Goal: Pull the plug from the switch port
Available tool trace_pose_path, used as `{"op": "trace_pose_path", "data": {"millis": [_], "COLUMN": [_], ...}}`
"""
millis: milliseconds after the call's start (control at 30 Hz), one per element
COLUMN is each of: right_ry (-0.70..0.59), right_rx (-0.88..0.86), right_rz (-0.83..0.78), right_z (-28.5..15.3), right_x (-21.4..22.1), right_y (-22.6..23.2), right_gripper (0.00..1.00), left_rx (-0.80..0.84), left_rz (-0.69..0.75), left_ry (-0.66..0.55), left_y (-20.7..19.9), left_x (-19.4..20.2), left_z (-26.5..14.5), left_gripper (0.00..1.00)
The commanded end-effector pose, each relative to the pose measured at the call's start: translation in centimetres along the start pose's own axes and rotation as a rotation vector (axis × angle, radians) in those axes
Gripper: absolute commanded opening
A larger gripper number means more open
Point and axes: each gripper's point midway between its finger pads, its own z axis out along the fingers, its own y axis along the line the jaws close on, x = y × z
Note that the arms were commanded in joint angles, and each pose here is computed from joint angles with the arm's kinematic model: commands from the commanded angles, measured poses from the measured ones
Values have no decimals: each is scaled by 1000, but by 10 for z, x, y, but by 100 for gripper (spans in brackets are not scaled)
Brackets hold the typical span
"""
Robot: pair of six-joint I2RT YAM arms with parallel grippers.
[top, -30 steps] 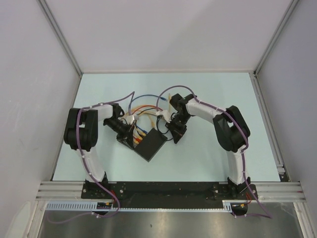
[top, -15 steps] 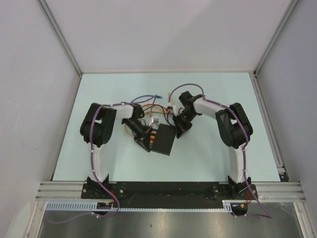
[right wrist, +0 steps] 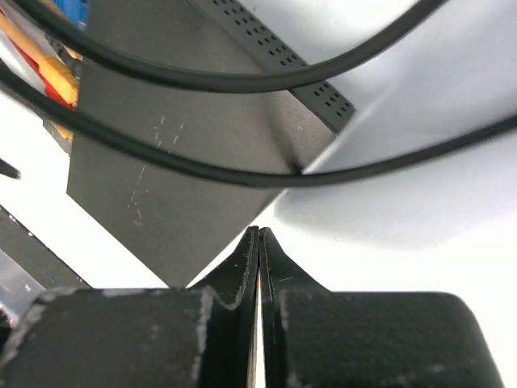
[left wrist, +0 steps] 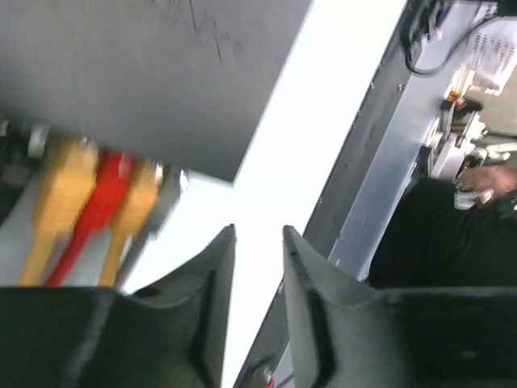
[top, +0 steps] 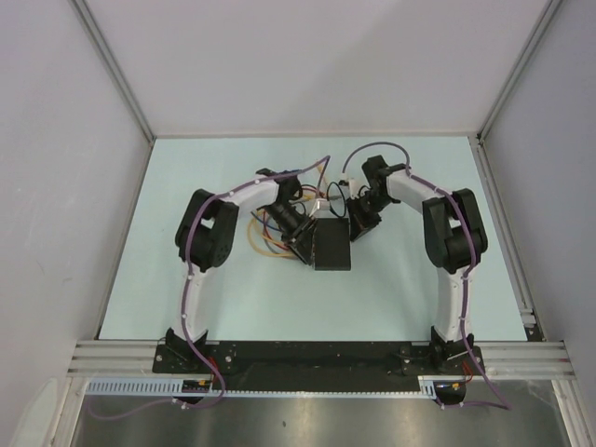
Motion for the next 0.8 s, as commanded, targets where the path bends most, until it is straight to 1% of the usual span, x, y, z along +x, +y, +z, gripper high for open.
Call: {"op": "trace_pose_path", "data": {"millis": [0, 33, 67, 100, 133, 167, 200, 233, 267, 300, 333, 367, 400, 433, 467, 500, 533, 567, 600, 633, 667, 700, 767], "right_ry": [-165, -227, -280, -347, -518, -596, -672, -812, -835, -841, -864, -826, -836, -759, -692, -678, -653, -639, -621, -586, -565, -540, -528], "right_rx": [106, 129, 170, 190, 224, 284, 304, 337, 394, 387, 375, 339, 285, 217, 55, 4, -21, 4, 35, 38, 24, 5, -38], "right_rz": [-26, 6, 42, 53, -1, -16, -86, -195, -272, -324, -353, -346, -343, -333, -361, -370, -399, -419, -470, -462, -453, -438, -417], "right_z": [-61, -70, -84, -99, -132, -144, -153, -177, -176, -163, -159, -138, -141, -130, -109, -107, -98, -94, -88, -81, -78, -73, -77], "right_x": [-37, -49, -57, -69, -100, -110, -123, -147, -153, -157, -167, -169, -181, -173, -169, -168, -162, -159, -156, -149, -146, -143, -140], "right_y": [8, 6, -3, -2, 7, 6, 21, 39, 39, 50, 54, 51, 60, 59, 72, 77, 80, 76, 71, 66, 63, 60, 66], "right_gripper": [0, 1, 5, 13, 18, 26, 48, 63, 77, 91, 92, 92, 91, 88, 83, 79, 78, 78, 77, 76, 72, 64, 61], "left_rx": [-32, -46, -53, -70, -75, -97, -109, -138, -157, -184, -283, -300, -318, -335, -332, -318, -300, -278, -273, -267, -265, -254, -224], "left_rz": [124, 128, 125, 137, 145, 155, 159, 173, 149, 143, 183, 151, 177, 224, 255, 260, 275, 315, 317, 314, 317, 313, 309], "left_ry": [-135, -169, -205, -265, -294, -332, -343, -362, -376, -395, -454, -478, -509, -549, -569, -568, -568, -572, -566, -558, -552, -548, -531], "left_y": [-21, -20, -17, -15, -14, -12, -12, -6, -2, 5, 23, 30, 32, 34, 29, 34, 33, 28, 31, 37, 40, 41, 40], "left_x": [-18, -23, -30, -42, -48, -59, -64, -71, -75, -79, -97, -101, -110, -124, -134, -139, -142, -147, -148, -148, -149, -148, -144], "left_z": [-77, -89, -101, -122, -131, -146, -150, -154, -154, -154, -161, -158, -161, -165, -168, -165, -164, -166, -164, -159, -156, -154, -147], "left_gripper": [46, 50, 54, 59, 61, 64, 64, 64, 65, 66, 67, 68, 68, 68, 68, 67, 67, 66, 65, 64, 62, 62, 60]}}
